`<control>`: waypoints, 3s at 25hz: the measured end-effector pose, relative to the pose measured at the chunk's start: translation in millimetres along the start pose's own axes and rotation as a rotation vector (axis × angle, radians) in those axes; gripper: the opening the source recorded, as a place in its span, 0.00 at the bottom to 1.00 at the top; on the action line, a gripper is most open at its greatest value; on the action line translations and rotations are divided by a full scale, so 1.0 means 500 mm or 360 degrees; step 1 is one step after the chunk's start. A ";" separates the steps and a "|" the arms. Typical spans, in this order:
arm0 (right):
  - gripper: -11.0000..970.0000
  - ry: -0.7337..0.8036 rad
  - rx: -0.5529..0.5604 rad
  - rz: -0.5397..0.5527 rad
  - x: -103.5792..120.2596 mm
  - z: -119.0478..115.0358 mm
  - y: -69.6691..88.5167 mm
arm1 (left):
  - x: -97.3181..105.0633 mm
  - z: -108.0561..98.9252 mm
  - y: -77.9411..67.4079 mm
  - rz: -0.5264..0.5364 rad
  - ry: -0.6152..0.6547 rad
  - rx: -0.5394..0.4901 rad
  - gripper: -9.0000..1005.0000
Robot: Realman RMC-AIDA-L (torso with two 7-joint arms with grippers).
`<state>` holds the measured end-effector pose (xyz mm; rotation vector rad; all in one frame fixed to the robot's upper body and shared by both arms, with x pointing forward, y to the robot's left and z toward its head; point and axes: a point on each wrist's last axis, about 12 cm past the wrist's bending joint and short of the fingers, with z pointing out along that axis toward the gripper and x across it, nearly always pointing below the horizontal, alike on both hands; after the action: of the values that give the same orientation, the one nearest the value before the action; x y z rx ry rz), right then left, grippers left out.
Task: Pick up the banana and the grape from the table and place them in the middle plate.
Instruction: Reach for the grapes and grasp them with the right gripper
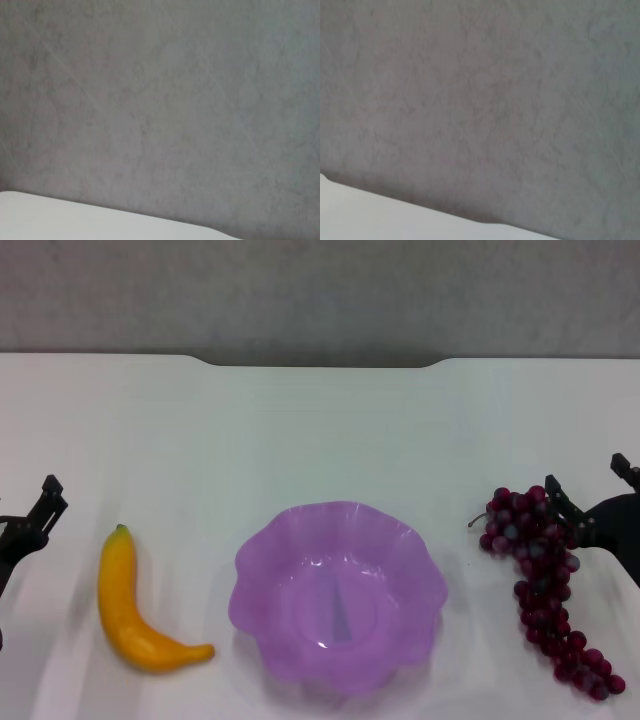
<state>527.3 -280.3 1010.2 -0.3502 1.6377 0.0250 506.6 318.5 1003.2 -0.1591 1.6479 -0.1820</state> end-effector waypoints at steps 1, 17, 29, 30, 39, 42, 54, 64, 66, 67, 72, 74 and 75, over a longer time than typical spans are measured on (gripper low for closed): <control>0.92 -0.0011 -0.0001 0.0000 -0.002 0.001 0.000 | 0.000 0.000 0.000 0.0002 0.0002 -0.0001 0.89; 0.88 0.0076 -0.0103 0.0038 -0.023 0.044 0.040 | 0.007 0.004 -0.001 0.0081 0.0049 -0.0019 0.89; 0.86 0.0551 -0.0271 0.0131 -0.153 0.092 0.064 | 0.010 0.005 0.002 0.0118 0.0085 -0.0031 0.89; 0.86 0.0621 -0.0301 0.0193 -0.164 0.094 0.056 | 0.010 0.005 0.002 0.0119 0.0086 -0.0031 0.89; 0.84 0.1111 -0.0335 0.0546 -0.214 0.104 -0.039 | 0.008 0.010 0.002 0.0117 0.0080 -0.0036 0.89; 0.83 0.1236 -0.0233 0.0545 -0.202 0.107 -0.063 | 0.006 0.011 0.005 0.0113 0.0072 -0.0056 0.89; 0.81 0.1366 -0.0208 0.0507 -0.145 0.129 -0.041 | 0.005 0.013 0.002 0.0134 0.0066 -0.0054 0.89; 0.79 0.1436 -0.0213 0.0535 -0.111 0.133 -0.027 | 0.005 0.013 0.000 0.0132 0.0065 -0.0050 0.89; 0.78 0.1452 -0.0204 0.0523 -0.101 0.136 -0.025 | 0.005 0.013 0.000 0.0132 0.0064 -0.0050 0.89; 0.78 0.1452 -0.0204 0.0523 -0.101 0.136 -0.025 | 0.005 0.013 0.000 0.0132 0.0064 -0.0050 0.89; 0.77 0.1458 -0.0210 0.0488 -0.096 0.140 -0.019 | 0.005 0.013 0.000 0.0132 0.0063 -0.0050 0.89; 0.77 0.1453 -0.0218 0.0466 -0.096 0.141 -0.016 | 0.004 0.014 0.000 0.0131 0.0063 -0.0050 0.89; 0.76 0.1448 -0.0221 0.0459 -0.096 0.142 -0.014 | 0.004 0.014 0.000 0.0131 0.0063 -0.0050 0.89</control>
<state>600.5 -261.1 1051.3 -0.2338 2.5885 0.2251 513.2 317.7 1000.6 -0.1118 1.6938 -0.0969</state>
